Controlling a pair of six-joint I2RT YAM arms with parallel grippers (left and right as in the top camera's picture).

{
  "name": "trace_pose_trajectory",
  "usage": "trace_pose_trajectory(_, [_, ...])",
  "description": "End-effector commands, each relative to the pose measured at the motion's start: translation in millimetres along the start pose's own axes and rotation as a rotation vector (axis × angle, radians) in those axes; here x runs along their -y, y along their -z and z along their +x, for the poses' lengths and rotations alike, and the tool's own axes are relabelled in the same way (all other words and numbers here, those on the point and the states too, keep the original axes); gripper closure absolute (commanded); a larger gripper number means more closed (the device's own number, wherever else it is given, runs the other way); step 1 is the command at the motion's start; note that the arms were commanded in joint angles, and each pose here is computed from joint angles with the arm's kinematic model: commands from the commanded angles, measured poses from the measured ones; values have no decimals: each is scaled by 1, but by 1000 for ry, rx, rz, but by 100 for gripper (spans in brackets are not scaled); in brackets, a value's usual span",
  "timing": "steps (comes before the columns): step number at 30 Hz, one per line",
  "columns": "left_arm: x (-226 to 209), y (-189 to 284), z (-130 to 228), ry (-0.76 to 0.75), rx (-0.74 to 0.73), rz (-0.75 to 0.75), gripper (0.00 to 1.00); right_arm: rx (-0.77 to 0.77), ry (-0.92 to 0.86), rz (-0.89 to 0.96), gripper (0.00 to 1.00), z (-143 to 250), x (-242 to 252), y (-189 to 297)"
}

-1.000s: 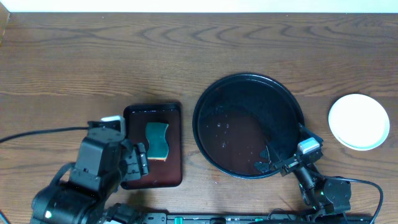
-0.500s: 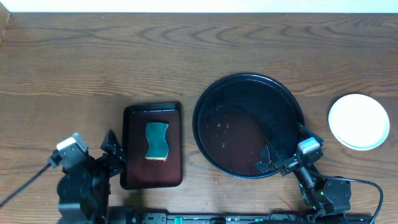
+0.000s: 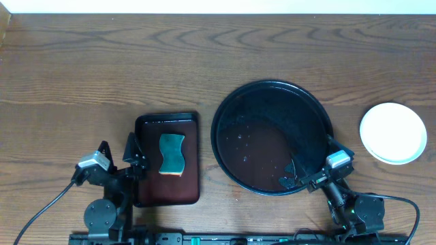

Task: Clean dirty plates on tray and stack at the side

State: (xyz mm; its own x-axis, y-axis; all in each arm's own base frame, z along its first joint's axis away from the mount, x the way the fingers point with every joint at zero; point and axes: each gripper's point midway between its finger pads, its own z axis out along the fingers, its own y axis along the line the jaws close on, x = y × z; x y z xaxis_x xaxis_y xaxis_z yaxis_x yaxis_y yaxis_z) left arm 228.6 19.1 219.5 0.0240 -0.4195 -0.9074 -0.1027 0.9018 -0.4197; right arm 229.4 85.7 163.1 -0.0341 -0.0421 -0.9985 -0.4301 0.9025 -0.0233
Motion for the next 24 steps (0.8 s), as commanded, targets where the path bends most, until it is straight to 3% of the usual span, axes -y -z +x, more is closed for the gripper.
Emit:
trace_pose_trajectory(1, [0, -5, 6, -6, 24, 27, 21, -1, 8, 14, 1, 0, 3, 0])
trace_pose_trajectory(8, [-7, -17, 24, 0, 87, 56, 21, -1, 8, 14, 1, 0, 3, 0])
trace_pose_trajectory(17, [-15, -18, 40, -2, 21, 26, 21, -1, 8, 15, 1, 0, 3, 0])
trace_pose_trajectory(24, [-33, -16, 79, -16, -137, -47, 21, -1, 8, 15, 1, 0, 3, 0])
